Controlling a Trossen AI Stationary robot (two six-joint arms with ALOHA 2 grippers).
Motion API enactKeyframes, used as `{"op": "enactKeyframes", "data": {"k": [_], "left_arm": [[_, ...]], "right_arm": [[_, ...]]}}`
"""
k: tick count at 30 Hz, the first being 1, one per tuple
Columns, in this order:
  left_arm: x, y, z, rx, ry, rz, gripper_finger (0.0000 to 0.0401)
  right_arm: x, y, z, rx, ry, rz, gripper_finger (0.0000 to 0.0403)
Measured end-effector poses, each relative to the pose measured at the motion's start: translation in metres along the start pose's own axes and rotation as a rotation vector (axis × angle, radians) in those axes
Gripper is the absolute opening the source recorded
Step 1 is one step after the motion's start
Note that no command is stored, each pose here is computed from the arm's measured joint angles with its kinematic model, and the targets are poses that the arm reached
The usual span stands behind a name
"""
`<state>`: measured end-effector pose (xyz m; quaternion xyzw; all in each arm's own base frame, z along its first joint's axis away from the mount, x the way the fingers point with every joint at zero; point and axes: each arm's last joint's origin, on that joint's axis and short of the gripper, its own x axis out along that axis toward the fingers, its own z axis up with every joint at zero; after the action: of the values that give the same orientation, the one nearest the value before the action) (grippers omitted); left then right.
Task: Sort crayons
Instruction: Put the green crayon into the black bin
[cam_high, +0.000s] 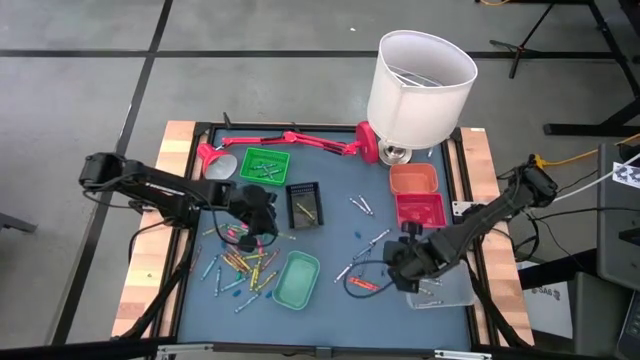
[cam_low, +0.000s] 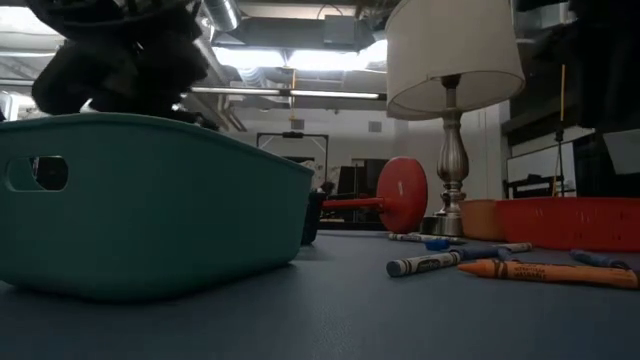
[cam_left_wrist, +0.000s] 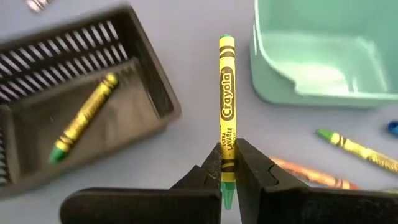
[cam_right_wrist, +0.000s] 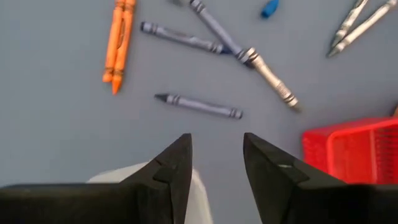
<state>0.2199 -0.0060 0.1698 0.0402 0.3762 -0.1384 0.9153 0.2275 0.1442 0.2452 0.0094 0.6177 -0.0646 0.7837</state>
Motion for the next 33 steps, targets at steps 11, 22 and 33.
{"op": "enactKeyframes", "data": {"k": [11, 22, 33], "left_arm": [[-0.009, 0.017, 0.027, 0.322, -0.225, 0.305, 0.0006], [0.0, 0.043, 0.015, 0.415, -0.087, 0.43, 0.0007], [0.021, 0.053, 0.011, 0.401, -0.098, 0.445, 0.0048]], "right_arm": [[0.005, -0.018, 0.025, -0.077, -0.083, 0.029, 0.0143], [0.006, -0.021, 0.037, -0.182, -0.175, 0.042, 0.0143], [0.005, -0.02, 0.039, -0.195, -0.192, 0.047, 0.0143]]}}
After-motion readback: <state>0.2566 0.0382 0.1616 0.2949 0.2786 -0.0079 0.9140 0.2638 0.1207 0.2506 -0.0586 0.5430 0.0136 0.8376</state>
